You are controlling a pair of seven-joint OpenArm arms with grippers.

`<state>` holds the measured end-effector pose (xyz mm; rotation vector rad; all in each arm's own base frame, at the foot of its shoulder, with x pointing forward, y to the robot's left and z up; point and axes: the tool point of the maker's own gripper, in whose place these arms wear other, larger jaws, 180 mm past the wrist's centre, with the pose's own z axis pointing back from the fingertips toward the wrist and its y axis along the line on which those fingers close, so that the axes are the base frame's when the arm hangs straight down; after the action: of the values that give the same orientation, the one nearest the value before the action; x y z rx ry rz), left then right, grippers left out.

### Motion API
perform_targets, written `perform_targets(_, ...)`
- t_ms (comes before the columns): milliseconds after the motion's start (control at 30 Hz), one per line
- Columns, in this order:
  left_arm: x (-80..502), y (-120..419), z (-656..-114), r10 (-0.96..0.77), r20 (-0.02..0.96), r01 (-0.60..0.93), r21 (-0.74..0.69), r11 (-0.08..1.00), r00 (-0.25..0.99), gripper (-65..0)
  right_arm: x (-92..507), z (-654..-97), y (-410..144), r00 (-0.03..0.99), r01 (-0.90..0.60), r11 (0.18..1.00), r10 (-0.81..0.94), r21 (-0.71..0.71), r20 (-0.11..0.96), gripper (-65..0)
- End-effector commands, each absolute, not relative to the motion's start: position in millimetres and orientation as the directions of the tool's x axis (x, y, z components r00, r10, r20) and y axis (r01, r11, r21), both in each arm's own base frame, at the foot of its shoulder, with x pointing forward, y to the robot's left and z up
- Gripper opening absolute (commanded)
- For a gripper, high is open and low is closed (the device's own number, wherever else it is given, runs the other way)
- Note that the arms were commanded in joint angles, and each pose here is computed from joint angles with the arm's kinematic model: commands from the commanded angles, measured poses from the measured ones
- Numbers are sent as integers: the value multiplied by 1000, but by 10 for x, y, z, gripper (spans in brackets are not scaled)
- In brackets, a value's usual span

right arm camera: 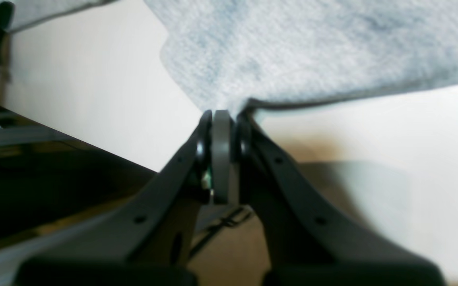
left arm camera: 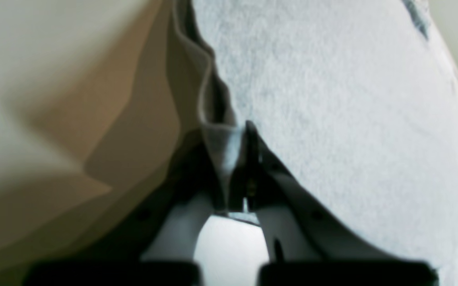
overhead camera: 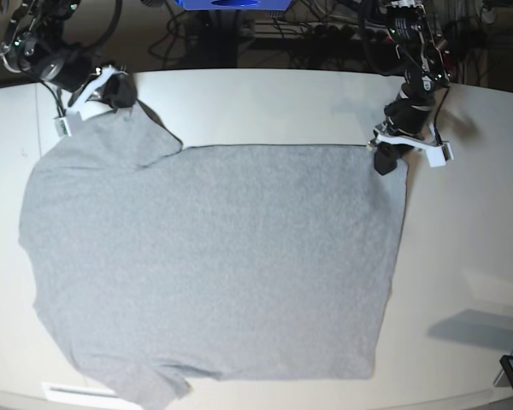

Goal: Fold the T-shirt properly
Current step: 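Lower the left gripper and pinch the shirt's other shoulder corner, then lift both shoulder corners and pull the shirt toward the robot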

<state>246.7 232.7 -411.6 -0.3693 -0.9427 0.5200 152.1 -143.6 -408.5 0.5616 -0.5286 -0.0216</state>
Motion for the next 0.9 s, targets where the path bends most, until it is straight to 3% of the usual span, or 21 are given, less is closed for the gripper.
perform_targets(0, 2397, 2327, -4118, 549, 664, -257, -492, 832, 507, -650, 1620, -3936, -1475, 836, -161, 855, -147, 493, 529, -650)
perform_targets(333, 2436, 2292, -3795, 511, 722, -203, -475, 856, 467, -650, 1782, -3749, -1483, 800, -205, 867, -119, 455, 588, -650)
perform_targets(867, 2456, 2260, -3774, 522, 721, -205, -486, 849, 455, -650, 2121, -3415, -1614, 734, -301, 892, -10, 338, 679, -650)
